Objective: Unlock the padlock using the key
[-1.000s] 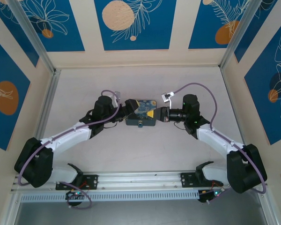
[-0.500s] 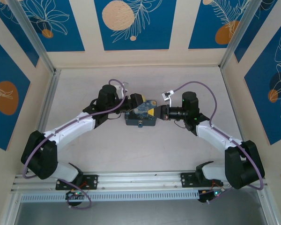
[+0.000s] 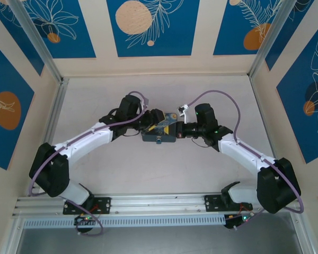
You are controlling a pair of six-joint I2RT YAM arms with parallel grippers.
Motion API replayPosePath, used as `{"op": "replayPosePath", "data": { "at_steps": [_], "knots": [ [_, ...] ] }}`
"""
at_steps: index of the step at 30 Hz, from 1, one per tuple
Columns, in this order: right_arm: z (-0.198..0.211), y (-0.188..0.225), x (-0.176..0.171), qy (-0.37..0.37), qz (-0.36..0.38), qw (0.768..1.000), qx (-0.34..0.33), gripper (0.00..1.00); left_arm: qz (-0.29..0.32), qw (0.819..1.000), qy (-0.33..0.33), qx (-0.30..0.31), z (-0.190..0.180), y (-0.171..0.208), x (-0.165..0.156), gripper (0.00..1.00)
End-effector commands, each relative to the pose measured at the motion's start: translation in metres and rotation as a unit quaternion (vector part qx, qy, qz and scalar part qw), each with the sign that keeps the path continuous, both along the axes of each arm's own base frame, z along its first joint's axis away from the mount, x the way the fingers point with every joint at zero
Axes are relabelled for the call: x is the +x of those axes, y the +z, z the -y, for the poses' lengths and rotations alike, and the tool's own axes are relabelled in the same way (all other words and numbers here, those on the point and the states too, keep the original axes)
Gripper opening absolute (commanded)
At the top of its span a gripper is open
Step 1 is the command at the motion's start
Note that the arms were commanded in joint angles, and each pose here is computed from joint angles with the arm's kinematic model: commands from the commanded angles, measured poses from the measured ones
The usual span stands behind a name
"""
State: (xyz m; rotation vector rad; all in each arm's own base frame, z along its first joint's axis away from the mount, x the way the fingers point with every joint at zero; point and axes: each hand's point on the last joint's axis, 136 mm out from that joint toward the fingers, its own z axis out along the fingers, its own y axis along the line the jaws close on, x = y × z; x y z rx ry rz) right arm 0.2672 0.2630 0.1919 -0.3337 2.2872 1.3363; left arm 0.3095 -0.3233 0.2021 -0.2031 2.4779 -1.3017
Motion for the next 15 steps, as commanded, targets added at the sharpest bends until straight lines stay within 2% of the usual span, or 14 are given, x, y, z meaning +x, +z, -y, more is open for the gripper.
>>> {"op": "replayPosePath", "data": {
  "at_steps": [1,5,8,15],
  "knots": [
    [-0.003,-0.004,0.002,0.007,0.01,1.0,-0.025,0.0,-0.01,1.0,0.005,0.011,0.006,-0.004,0.001,0.61],
    [-0.004,-0.006,0.001,0.01,0.008,1.0,-0.027,0.0,-0.013,1.0,0.002,0.015,0.009,-0.008,0.001,0.59],
    [-0.004,-0.006,0.0,0.011,0.009,0.999,-0.029,0.0,-0.015,1.0,0.002,0.018,0.008,-0.011,0.002,0.51],
    [-0.004,-0.01,0.001,0.01,0.005,0.999,-0.032,0.0,-0.012,1.0,-0.003,0.019,0.01,-0.014,0.002,0.43]
  ]
}}
